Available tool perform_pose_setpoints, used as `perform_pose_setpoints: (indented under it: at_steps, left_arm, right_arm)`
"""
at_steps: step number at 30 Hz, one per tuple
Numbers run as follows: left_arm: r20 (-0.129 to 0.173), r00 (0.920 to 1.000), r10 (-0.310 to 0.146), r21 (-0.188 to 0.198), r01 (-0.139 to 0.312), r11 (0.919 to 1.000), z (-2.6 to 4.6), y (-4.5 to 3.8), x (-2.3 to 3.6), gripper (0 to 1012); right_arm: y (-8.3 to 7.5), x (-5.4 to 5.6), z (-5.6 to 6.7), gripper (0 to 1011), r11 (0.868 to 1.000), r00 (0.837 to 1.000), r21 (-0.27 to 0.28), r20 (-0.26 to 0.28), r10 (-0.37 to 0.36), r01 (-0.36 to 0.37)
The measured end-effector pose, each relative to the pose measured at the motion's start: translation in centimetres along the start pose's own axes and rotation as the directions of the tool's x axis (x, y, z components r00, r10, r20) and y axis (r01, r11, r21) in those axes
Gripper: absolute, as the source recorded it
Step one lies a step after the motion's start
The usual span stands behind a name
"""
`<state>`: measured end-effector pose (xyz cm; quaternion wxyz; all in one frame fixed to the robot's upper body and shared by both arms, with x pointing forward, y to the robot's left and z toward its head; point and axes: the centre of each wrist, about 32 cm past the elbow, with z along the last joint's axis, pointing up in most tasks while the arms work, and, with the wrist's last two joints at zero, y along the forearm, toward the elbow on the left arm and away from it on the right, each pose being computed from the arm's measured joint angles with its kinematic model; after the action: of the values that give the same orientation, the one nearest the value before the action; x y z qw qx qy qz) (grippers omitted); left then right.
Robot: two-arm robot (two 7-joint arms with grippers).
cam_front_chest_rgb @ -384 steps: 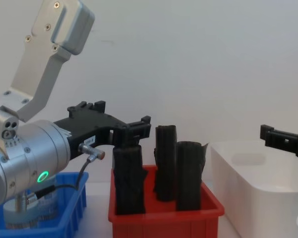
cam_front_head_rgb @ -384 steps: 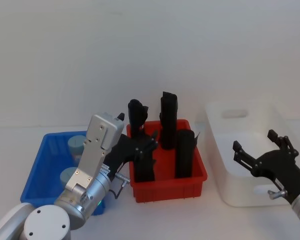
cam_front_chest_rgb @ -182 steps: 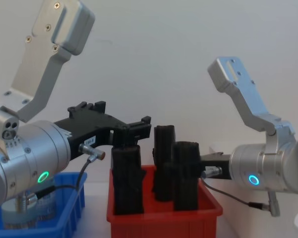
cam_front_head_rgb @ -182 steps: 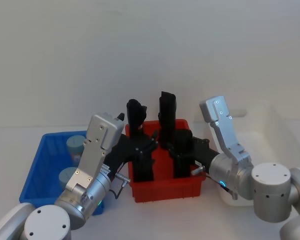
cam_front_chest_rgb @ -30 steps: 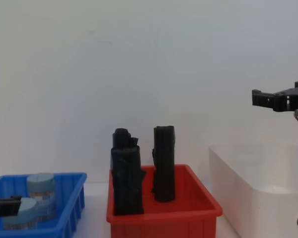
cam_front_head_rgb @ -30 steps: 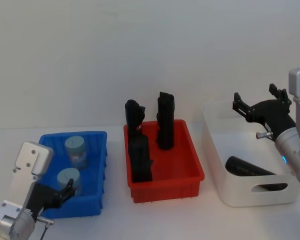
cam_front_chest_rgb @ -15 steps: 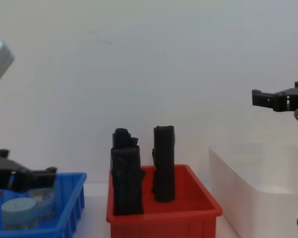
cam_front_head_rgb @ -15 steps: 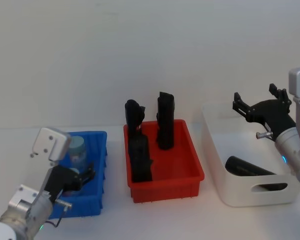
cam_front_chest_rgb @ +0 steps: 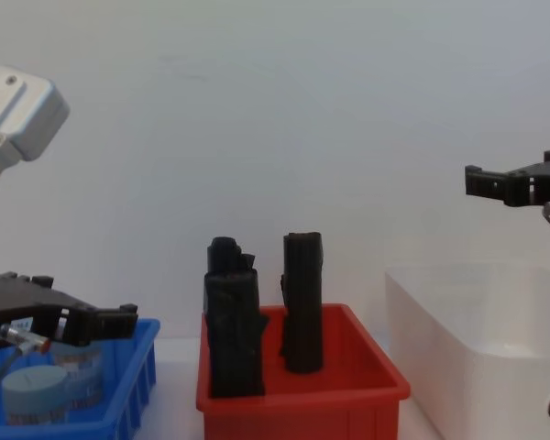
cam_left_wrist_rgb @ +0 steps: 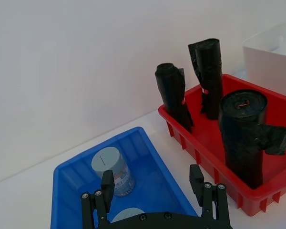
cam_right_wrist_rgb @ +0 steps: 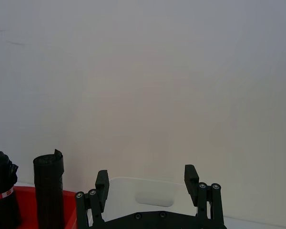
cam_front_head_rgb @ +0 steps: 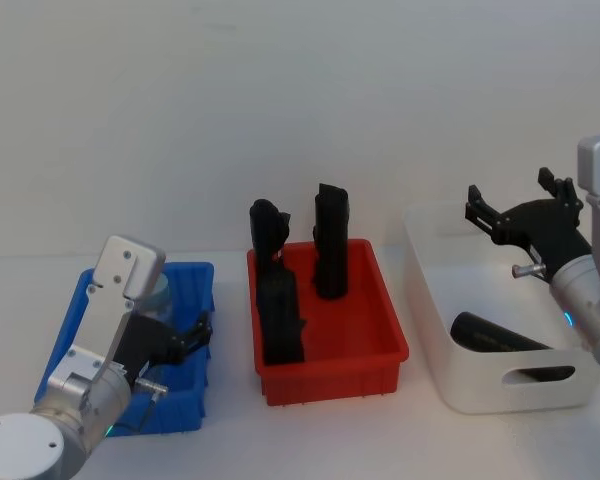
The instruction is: Pick the cotton swabs from the blue box and place them into the white box.
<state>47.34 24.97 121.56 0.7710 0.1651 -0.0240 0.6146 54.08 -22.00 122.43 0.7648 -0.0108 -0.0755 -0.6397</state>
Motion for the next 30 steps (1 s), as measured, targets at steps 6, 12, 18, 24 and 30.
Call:
perform_pose_setpoints:
  at_steps: [6,12,18,24,30]
  left_arm:
    - [-0.015,0.9993,0.034,0.046,-0.034,0.9984,0.01,-0.57,0.01,1003]
    - [-0.023,0.9978,0.063,0.081,-0.061,0.9948,-0.13,-0.81,0.13,1003]
    - [-0.036,0.9957,0.085,0.107,-0.081,0.991,-0.43,-0.98,0.26,1003]
    - [-0.049,0.9942,0.095,0.123,-0.089,0.9884,-0.85,-1.18,0.36,1003]
    - [-0.059,0.9925,0.107,0.141,-0.098,0.9851,-1.3,-1.37,0.43,1003]
  right_arm:
    - [0.0,0.0,0.0,1001,1.0,1.0,0.0,0.0,0.0,0.0]
    - [0.0,0.0,0.0,1002,1.0,1.0,0.0,0.0,0.0,0.0]
    - [0.0,0.0,0.0,1002,1.0,1.0,0.0,0.0,0.0,0.0]
    - [0.0,0.0,0.0,1002,1.0,1.0,0.0,0.0,0.0,0.0]
    - [0.0,0.0,0.0,1002,1.0,1.0,0.0,0.0,0.0,0.0]
